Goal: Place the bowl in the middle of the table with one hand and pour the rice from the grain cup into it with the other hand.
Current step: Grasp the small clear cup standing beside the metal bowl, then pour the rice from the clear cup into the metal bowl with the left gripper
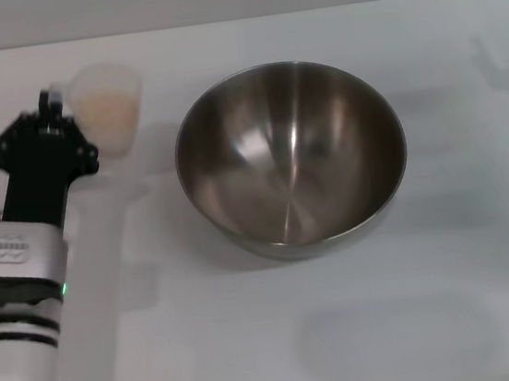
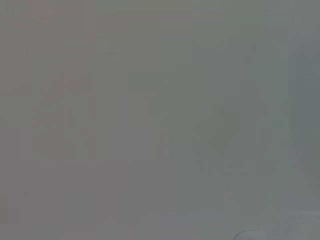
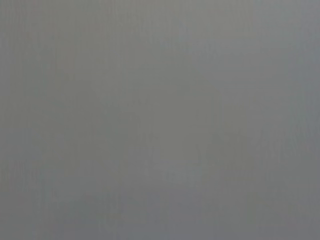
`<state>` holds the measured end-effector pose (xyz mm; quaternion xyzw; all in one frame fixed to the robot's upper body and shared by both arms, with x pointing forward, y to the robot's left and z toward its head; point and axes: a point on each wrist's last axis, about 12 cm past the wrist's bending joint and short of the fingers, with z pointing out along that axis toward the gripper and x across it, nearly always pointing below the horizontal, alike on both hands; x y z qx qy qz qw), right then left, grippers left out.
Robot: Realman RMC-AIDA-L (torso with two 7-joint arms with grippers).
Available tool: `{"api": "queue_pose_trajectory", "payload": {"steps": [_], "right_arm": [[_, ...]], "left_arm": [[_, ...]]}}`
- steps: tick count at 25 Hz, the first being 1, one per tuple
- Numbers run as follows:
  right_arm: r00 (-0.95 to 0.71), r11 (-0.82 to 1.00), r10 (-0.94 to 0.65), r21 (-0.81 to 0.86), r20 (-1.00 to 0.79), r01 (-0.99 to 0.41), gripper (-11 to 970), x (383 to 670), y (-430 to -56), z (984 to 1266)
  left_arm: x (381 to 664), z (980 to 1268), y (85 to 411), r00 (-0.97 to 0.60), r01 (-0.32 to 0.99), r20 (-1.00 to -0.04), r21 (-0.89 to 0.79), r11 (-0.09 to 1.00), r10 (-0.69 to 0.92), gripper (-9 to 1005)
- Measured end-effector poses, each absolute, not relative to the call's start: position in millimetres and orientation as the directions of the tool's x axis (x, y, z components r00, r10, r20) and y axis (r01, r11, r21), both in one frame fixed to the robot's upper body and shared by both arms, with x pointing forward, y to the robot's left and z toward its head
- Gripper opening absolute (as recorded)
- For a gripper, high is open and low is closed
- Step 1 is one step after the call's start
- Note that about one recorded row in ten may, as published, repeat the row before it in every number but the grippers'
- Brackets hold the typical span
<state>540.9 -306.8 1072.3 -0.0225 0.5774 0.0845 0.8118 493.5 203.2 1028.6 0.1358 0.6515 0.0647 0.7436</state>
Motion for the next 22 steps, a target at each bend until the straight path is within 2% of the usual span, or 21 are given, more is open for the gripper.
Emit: {"api": "queue_pose_trajectory", "payload": {"steps": [5,8,9,10,14,17,22], "right_arm": [[0.341,0.991,0.061,0.017,-0.938,-0.132,793,544.2,-308.3,1075.7],[0.348,0.992,0.05,0.006,-0.936,-0.128,793,545.7,-307.4,1076.9],[0.349,0.992,0.05,0.005,-0.936,-0.129,793,546.2,-307.0,1077.3],[0.35,0.992,0.05,0.005,-0.935,-0.129,793,546.6,-306.8,1077.6],[0.356,0.991,0.052,0.004,-0.933,-0.135,793,549.2,-304.9,1079.7],[0.36,0.99,0.053,0.003,-0.932,-0.139,793,550.8,-303.6,1080.9],[0.365,0.989,0.054,0.0,-0.93,-0.146,793,553.8,-301.6,1082.9]], "left_arm": [[495.5,1043.4,187.3,0.281,0.076,-0.847,0.488,0.87,0.45,16],[493.3,1048.3,175.8,0.359,0.065,-0.737,0.632,0.772,0.573,16],[493.3,1048.3,175.8,0.359,0.065,-0.737,0.632,0.772,0.573,16],[491.6,1049.9,169.6,0.4,0.053,-0.664,0.705,0.708,0.632,16],[487.8,1052.6,160.0,0.466,0.003,-0.512,0.816,0.577,0.721,16],[484.5,1053.7,153.4,0.508,-0.041,-0.391,0.879,0.475,0.768,16],[478.8,1050.1,139.6,0.559,-0.122,-0.13,0.964,0.237,0.819,16]]}}
